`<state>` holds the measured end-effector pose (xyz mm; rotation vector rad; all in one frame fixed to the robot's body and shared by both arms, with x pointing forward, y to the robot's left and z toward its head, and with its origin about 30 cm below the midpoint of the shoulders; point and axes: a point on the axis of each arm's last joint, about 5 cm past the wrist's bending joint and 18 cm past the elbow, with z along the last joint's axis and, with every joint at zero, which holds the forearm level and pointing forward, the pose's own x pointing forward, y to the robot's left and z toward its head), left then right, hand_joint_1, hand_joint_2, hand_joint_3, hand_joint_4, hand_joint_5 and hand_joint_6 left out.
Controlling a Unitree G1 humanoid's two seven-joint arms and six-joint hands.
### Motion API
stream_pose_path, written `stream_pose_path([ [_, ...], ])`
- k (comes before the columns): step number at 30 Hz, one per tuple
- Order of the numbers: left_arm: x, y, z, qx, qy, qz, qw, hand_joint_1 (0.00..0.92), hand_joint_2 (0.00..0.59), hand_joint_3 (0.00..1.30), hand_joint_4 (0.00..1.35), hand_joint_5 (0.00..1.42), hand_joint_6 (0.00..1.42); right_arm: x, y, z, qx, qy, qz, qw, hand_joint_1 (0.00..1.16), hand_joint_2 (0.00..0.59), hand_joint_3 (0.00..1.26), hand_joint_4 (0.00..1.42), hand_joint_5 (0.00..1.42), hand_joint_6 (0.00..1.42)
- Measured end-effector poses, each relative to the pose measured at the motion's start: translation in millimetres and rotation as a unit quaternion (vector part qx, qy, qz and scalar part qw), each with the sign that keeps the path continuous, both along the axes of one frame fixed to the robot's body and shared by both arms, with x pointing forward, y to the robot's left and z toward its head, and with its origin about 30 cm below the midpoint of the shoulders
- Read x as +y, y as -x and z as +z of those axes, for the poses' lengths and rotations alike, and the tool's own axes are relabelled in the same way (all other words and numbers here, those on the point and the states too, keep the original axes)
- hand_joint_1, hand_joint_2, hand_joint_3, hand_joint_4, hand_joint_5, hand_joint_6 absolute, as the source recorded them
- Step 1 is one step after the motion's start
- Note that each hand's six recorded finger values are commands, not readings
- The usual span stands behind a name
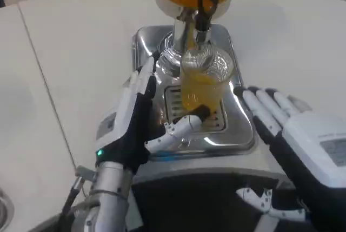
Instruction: Grasp the cup under the faucet to collect the drink, then remove the cup.
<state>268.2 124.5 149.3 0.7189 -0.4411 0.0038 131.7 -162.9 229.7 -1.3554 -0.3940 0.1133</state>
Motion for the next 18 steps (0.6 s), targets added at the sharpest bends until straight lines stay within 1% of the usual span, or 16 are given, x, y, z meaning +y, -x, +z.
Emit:
stream_pose_path([
  [1, -1.6, -1.6, -0.6, 0.0, 0.004, -0.001, 1.0, 0.231, 0.039, 0.0, 0.0, 0.0, 0.0, -2.6, 0.6, 0.2, 0.003, 0.0, 0.001, 1.0, 0.67, 0.334, 0.0, 0.0, 0.0, 0.03],
  [3, -4.2, -4.8, -1.0, 0.001, 0.011, -0.005, 0.9999, 0.283, 0.035, 0.0, 0.0, 0.0, 0.0, -6.6, 1.4, 0.5, 0.005, 0.0, 0.0, 1.0, 0.67, 0.332, 0.0, 0.0, 0.0, 0.03],
  [6, -9.2, -12.6, -0.3, 0.0, 0.025, -0.012, 0.9996, 0.322, 0.035, 0.0, 0.0, 0.0, 0.0, -14.9, 4.5, -0.3, 0.015, 0.005, -0.003, 0.9999, 0.66, 0.326, 0.0, 0.0, 0.0, 0.04],
  [10, -15.6, -19.6, 1.9, -0.009, 0.034, -0.028, 0.999, 0.374, 0.032, 0.0, 0.0, 0.0, 0.0, -21.0, 8.0, -1.6, 0.023, 0.009, -0.008, 0.9997, 0.66, 0.311, 0.0, 0.0, 0.0, 0.05],
  [13, -20.0, -22.5, 3.2, -0.017, 0.039, -0.042, 0.9982, 0.41, 0.038, 0.0, 0.0, 0.0, 0.0, -23.5, 8.6, -1.2, 0.023, 0.007, -0.014, 0.9996, 0.66, 0.31, 0.0, 0.0, 0.0, 0.05],
  [15, -23.2, -23.7, 2.8, -0.022, 0.042, -0.047, 0.9978, 0.417, 0.039, 0.0, 0.0, 0.0, 0.0, -23.5, 8.6, -0.9, 0.026, 0.007, -0.012, 0.9996, 0.66, 0.31, 0.0, 0.0, 0.0, 0.05],
  [16, -25.3, -24.1, 1.9, -0.023, 0.044, -0.051, 0.9975, 0.436, 0.041, 0.0, 0.0, 0.0, 0.0, -23.4, 8.5, -0.9, 0.027, 0.007, -0.012, 0.9995, 0.66, 0.309, 0.0, 0.0, 0.0, 0.05],
  [18, -28.1, -25.4, 0.1, -0.021, 0.044, -0.055, 0.9973, 0.442, 0.042, 0.0, 0.0, 0.0, 0.0, -22.8, 7.8, 0.1, 0.027, 0.009, -0.011, 0.9995, 0.66, 0.309, 0.0, 0.0, 0.0, 0.05],
])
